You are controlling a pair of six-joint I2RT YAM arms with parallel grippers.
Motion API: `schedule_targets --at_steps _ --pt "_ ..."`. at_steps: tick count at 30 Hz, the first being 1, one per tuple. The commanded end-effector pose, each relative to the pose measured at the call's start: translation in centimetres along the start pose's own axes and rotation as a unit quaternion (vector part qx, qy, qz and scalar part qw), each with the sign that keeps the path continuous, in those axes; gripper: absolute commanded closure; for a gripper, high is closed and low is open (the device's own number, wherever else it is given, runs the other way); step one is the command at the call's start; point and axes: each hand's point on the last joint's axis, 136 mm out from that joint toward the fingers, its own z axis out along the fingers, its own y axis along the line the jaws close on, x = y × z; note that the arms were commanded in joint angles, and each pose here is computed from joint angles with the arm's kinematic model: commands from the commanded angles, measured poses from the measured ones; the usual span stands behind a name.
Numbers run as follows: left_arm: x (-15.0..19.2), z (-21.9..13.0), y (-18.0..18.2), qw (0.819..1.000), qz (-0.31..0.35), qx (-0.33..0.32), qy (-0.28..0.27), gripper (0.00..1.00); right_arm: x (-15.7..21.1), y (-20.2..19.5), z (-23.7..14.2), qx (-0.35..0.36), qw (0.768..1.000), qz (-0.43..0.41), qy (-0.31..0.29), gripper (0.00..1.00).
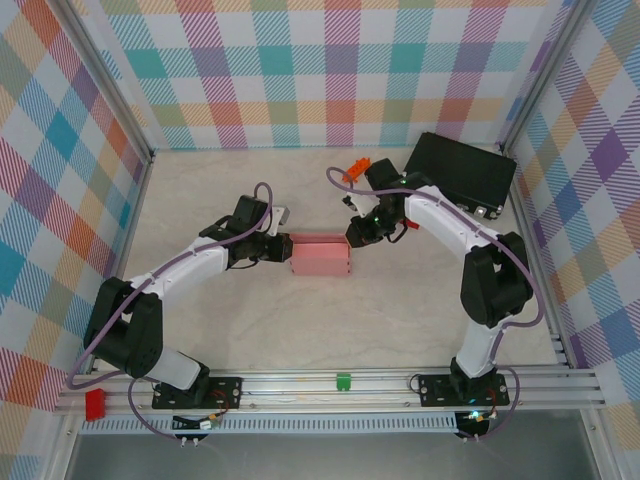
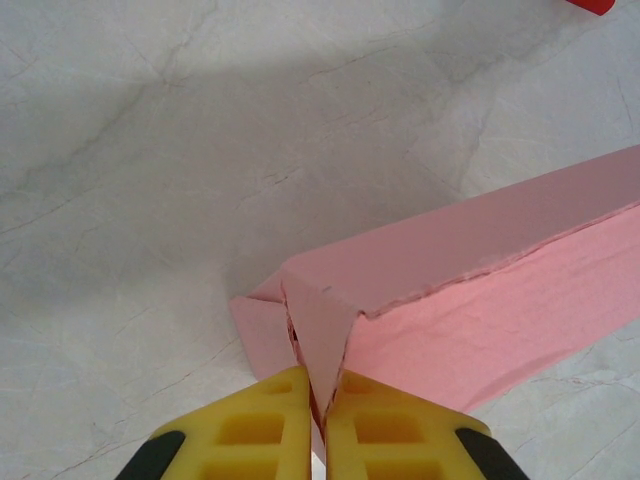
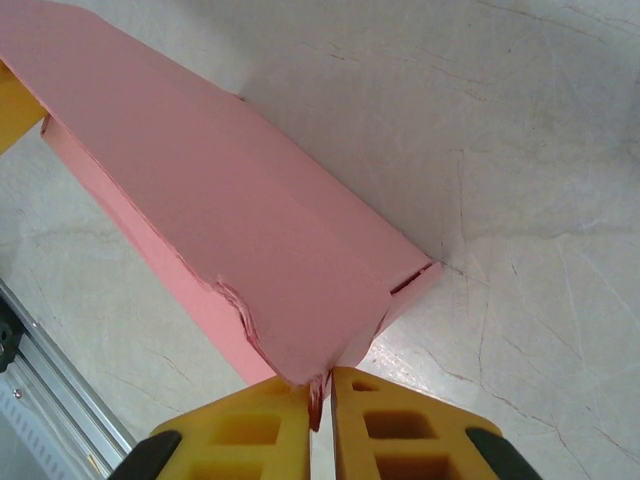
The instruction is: Fold the paper box
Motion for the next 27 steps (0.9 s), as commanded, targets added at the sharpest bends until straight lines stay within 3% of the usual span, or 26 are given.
schedule_targets --at_steps 1,27 --pt "1.35 0.56 0.34 0.999 -0.011 -0.006 0.030 0.90 -0.10 1.45 0.09 -0.024 1.000 -0.003 0.009 0.86" --pt "1.37 0.79 0.12 0.999 -0.006 -0.011 0.036 0.91 0.03 1.59 0.20 -0.028 0.999 0.001 0.025 0.86"
